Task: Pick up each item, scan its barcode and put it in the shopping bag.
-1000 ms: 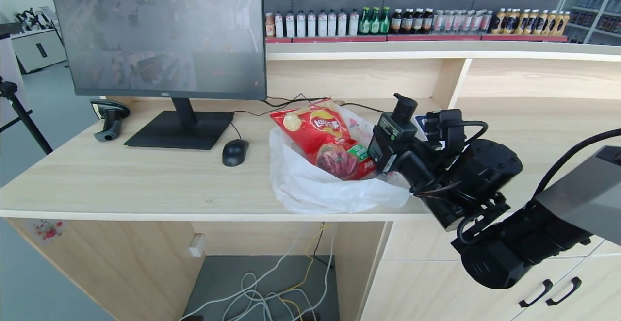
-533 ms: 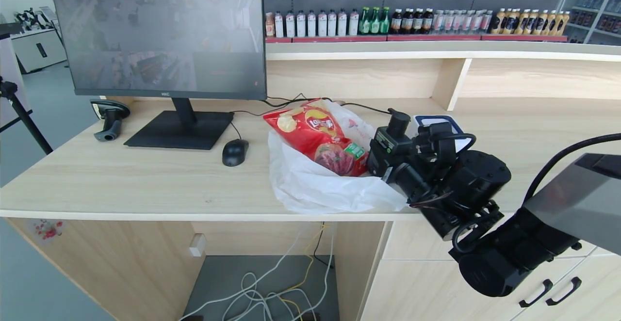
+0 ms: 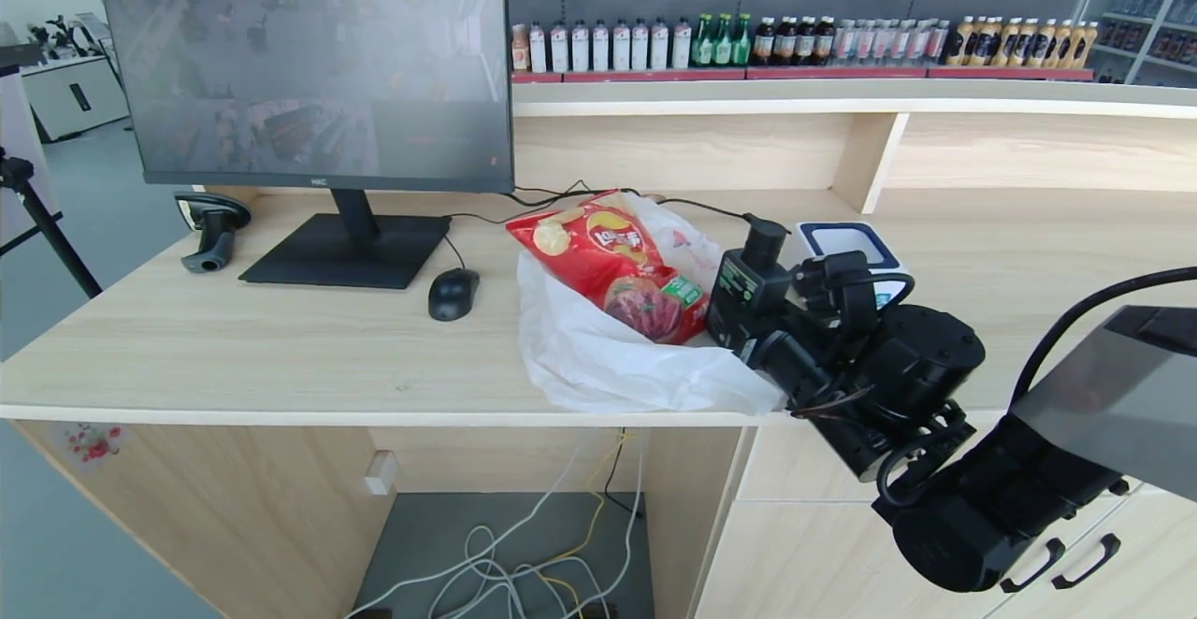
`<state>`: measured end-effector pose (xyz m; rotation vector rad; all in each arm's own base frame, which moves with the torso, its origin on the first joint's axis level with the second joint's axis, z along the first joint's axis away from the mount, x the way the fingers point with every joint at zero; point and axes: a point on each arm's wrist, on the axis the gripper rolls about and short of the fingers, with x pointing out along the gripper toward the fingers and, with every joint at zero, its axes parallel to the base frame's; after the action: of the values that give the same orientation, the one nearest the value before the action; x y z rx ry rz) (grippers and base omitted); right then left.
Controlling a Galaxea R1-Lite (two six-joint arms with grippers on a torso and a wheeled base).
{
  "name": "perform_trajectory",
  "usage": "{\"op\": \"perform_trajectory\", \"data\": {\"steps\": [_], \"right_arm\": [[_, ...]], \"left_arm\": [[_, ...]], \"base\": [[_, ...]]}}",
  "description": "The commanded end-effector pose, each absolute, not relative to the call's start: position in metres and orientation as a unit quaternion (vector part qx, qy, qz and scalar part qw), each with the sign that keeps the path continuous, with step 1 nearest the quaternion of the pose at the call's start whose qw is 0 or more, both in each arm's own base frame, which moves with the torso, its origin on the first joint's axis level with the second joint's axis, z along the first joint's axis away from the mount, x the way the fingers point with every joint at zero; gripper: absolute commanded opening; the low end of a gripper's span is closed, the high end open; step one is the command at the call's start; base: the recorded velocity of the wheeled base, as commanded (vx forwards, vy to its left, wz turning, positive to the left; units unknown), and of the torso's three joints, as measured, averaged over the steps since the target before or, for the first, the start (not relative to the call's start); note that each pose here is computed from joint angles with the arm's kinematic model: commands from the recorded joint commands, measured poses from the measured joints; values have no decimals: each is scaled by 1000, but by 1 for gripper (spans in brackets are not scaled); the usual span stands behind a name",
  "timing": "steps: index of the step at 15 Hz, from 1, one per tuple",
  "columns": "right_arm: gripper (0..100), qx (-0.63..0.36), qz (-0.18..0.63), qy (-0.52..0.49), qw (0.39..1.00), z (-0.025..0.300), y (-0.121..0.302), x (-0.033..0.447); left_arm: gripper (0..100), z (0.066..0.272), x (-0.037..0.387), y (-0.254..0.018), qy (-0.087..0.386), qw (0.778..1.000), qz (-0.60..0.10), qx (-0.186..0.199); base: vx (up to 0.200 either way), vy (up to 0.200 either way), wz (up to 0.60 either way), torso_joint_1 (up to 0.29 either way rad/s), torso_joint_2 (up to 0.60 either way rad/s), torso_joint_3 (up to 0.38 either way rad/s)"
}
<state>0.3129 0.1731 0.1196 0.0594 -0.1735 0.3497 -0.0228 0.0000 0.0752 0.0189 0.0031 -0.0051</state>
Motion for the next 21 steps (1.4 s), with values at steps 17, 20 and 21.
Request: {"op": "perform_trajectory", "data": {"steps": [17,20,21], "right_arm": [[100,56,178,-118,975,169,136,245],[100,65,175,-92,978,165,86,164],[100,58,185,-93,977,159,69,132]], "left_arm": [[100,75,-23,0,2,1000,-2,9],[100,75,-23,0,2,1000,-2,8],[100,75,-23,0,1,1000,-2,8]], "base": [[0,0,0,0,0,0],[0,0,0,0,0,0],[0,0,0,0,0,0]]}}
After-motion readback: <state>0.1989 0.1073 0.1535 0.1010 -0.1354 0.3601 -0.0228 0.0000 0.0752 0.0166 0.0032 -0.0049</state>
